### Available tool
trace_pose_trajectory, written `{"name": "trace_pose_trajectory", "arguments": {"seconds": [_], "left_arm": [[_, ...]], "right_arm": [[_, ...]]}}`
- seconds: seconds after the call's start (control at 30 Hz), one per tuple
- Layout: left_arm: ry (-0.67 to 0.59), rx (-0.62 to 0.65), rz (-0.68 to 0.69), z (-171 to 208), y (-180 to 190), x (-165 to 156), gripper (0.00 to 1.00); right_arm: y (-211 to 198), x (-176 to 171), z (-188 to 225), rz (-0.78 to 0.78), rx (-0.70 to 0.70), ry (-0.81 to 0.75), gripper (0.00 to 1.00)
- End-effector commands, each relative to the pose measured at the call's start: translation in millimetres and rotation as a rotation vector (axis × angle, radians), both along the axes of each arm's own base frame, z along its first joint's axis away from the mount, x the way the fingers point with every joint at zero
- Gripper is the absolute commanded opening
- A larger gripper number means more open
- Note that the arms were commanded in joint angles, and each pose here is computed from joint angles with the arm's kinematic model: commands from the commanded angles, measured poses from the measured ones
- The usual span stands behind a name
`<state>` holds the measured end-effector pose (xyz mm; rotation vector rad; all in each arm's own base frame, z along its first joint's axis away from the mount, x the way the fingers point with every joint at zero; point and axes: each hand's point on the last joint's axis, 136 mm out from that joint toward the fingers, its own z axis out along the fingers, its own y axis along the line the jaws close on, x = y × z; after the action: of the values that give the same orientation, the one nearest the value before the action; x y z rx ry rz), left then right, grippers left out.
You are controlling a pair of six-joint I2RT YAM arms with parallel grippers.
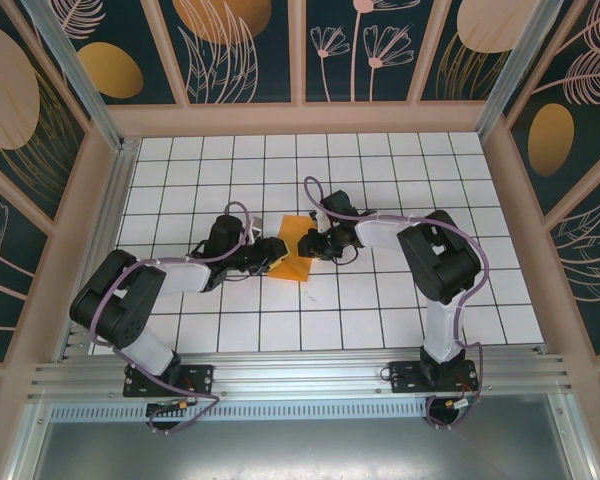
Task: Fold a paper plane with a square sheet of paper (pick it up from the middle)
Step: Fold the triangle a second time at the center of the table.
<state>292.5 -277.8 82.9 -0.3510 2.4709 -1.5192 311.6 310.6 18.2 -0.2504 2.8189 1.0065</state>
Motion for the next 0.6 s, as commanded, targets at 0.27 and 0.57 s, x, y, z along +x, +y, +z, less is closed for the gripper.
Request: {"name": "trace_pose_trajectory", "arguments": {"seconds": [0.27, 0.57], "left_arm": [[-0.004, -0.040, -0.041, -2, -20, 4, 0.46], [0.049, 0.172, 0.032, -25, 11, -7, 0.54]], "right_arm": [[-15, -46, -58, 0.028, -0.137, 0.151, 0.31], [-17, -44, -55, 0.060, -0.160, 0.104, 0.34]]}}
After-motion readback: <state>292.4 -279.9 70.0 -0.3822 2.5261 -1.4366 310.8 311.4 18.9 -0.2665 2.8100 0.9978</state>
